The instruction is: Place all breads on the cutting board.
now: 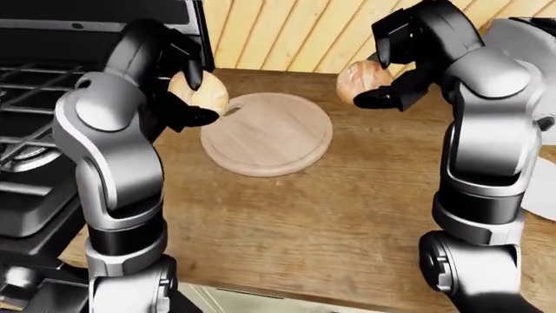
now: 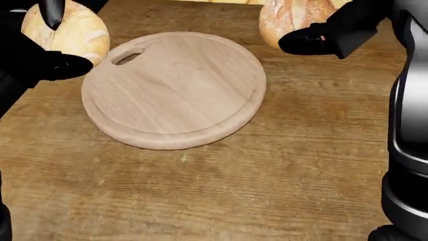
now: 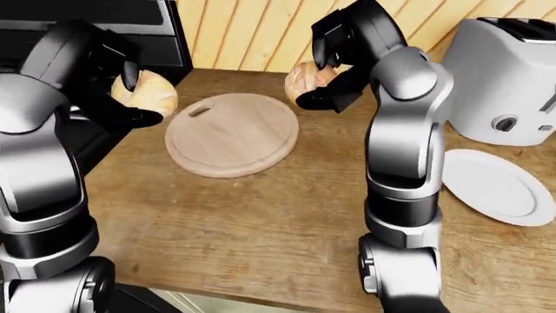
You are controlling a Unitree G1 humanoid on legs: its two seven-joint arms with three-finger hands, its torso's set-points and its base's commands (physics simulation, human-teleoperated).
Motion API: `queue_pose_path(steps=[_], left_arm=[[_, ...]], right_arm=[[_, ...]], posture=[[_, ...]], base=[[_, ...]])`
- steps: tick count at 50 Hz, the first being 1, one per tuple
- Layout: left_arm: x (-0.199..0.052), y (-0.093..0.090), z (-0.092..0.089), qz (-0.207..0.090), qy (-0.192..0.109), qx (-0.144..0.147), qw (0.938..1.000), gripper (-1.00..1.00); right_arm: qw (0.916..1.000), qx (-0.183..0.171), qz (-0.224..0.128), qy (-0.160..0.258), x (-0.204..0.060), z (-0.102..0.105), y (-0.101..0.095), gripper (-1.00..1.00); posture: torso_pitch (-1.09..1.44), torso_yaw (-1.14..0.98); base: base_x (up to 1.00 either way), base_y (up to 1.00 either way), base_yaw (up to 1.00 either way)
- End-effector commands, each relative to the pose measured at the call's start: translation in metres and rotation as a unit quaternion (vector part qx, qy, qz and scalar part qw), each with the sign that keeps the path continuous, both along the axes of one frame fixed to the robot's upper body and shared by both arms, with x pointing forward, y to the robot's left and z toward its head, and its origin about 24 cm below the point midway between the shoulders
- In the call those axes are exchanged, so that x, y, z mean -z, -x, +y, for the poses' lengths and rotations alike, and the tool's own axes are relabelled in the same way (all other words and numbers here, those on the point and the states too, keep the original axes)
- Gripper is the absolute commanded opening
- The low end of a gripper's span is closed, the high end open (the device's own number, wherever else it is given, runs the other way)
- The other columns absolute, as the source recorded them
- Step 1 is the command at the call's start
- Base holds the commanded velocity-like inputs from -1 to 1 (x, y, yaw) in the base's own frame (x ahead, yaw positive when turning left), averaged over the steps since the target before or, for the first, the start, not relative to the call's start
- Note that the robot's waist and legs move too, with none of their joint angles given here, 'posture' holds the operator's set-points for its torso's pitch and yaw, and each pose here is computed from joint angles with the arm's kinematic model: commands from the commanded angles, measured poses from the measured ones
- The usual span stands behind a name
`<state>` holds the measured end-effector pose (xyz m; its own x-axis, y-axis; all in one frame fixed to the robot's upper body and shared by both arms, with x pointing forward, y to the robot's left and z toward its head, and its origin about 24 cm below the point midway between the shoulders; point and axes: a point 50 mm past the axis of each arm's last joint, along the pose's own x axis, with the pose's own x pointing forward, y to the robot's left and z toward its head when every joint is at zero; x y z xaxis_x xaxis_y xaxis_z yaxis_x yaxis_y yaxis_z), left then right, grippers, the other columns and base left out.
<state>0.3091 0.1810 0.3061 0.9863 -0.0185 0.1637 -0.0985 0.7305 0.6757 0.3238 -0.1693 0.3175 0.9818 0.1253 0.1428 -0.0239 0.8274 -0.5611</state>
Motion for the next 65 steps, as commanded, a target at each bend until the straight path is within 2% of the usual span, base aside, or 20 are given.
queue_pose_path(steps=[1,16,22,30,36,43,52,54,59,62,65], left_arm=[[-0.011,0.004,0.0,-0.021,-0.002,-0.001,0.9998,-1.0],[-0.038,0.003,-0.013,-0.031,-0.011,0.013,0.9994,-1.0],[-0.043,-0.013,-0.02,-0.03,-0.008,0.018,0.9994,-1.0],[-0.028,-0.045,-0.03,-0.005,-0.001,0.022,0.9997,-1.0],[-0.014,-0.064,-0.039,0.013,-0.014,0.02,0.9996,-1.0],[0.003,-0.074,-0.044,0.035,-0.034,0.018,0.9987,-1.0],[0.015,-0.078,-0.042,0.05,-0.042,0.014,0.9978,-0.99],[0.018,-0.079,-0.041,0.054,-0.045,0.014,0.9974,-0.75],[0.027,-0.08,-0.041,0.065,-0.049,0.013,0.9966,-0.33],[0.031,-0.081,-0.04,0.071,-0.051,0.013,0.9961,-0.31],[0.033,-0.082,-0.039,0.075,-0.053,0.011,0.9957,-0.16]], right_arm=[[0.9996,0.0,-0.029,0.003,-0.015,0.0,0.005,-1.0],[0.9994,-0.003,-0.034,0.005,-0.018,0.003,0.005,-1.0],[0.9992,-0.007,-0.039,0.004,-0.02,0.01,0.002,-1.0],[0.999,-0.008,-0.045,0.003,-0.024,0.013,0.002,-1.0],[0.9988,-0.009,-0.048,0.0,-0.027,0.013,0.002,-1.0],[0.9986,-0.009,-0.052,-0.002,-0.029,0.013,0.002,-1.0],[0.9987,-0.007,-0.051,-0.005,-0.026,0.012,-0.001,-1.0],[0.9987,-0.007,-0.05,-0.005,-0.024,0.013,-0.001,-1.0],[0.9987,-0.007,-0.049,-0.005,-0.023,0.012,-0.002,-1.0],[0.9988,-0.007,-0.048,-0.006,-0.021,0.012,-0.003,-1.0],[0.9988,-0.007,-0.048,-0.006,-0.021,0.012,-0.004,-1.0]], posture=[[0.0,0.0],[0.0,0.0],[0.0,0.0],[0.0,0.0],[0.0,0.0],[0.0,0.0],[0.0,0.0],[0.0,0.0],[0.0,0.0],[0.0,0.0],[0.0,0.0]], base=[[0.0,0.0,0.0],[0.0,0.0,0.0],[0.0,0.0,0.0],[0.0,0.0,0.0],[0.0,0.0,0.0],[0.0,0.0,0.0],[0.0,0.0,0.0],[0.0,0.0,0.0],[0.0,0.0,0.0],[0.0,0.0,0.0],[0.0,0.0,0.0]])
